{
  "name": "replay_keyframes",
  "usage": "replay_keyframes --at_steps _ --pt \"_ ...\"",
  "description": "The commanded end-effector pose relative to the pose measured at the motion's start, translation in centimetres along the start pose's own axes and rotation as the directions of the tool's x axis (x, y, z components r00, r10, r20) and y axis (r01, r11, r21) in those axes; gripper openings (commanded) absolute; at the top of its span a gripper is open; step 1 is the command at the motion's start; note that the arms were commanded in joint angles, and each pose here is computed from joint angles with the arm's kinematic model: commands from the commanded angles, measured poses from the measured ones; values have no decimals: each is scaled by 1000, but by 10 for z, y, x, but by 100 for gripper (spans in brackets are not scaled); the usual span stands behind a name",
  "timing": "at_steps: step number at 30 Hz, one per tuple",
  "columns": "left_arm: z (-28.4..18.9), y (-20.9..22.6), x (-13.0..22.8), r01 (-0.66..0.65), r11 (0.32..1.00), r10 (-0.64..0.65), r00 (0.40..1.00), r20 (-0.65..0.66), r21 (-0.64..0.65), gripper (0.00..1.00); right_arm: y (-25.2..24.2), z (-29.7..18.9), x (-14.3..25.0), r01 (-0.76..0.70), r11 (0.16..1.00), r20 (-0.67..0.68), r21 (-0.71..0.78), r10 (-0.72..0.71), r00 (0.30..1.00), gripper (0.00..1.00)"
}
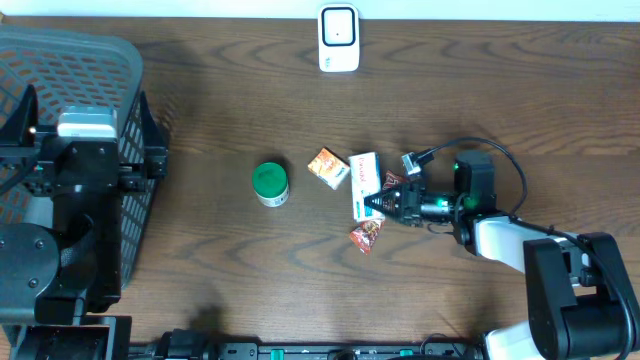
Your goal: Scan the item barcode
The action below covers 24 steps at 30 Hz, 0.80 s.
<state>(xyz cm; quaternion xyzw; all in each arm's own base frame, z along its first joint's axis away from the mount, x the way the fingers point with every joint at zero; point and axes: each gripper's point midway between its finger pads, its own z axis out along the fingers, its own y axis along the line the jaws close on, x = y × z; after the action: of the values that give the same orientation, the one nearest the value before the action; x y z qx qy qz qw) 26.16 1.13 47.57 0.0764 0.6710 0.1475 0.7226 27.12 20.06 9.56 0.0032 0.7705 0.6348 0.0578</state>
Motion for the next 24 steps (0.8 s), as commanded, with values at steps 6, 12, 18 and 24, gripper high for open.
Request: replay_keyframes --at_steps 6,12,18,24 --pt "0 -1 2 -7 1000 7 1000 -3 9 98 32 -10 32 -79 980 -195 -182 43 980 12" --pt "0 -4 9 -10 1000 11 999 -33 19 98 30 -10 33 -237 960 -221 -148 202 954 1" --pt "-2 -11 29 -18 999 23 993 -113 48 98 30 -10 33 -477 874 -253 -86 444 859 1" --pt "-12 -24 74 -27 993 59 956 -288 113 98 30 -10 33 -663 748 -264 -26 635 726 1"
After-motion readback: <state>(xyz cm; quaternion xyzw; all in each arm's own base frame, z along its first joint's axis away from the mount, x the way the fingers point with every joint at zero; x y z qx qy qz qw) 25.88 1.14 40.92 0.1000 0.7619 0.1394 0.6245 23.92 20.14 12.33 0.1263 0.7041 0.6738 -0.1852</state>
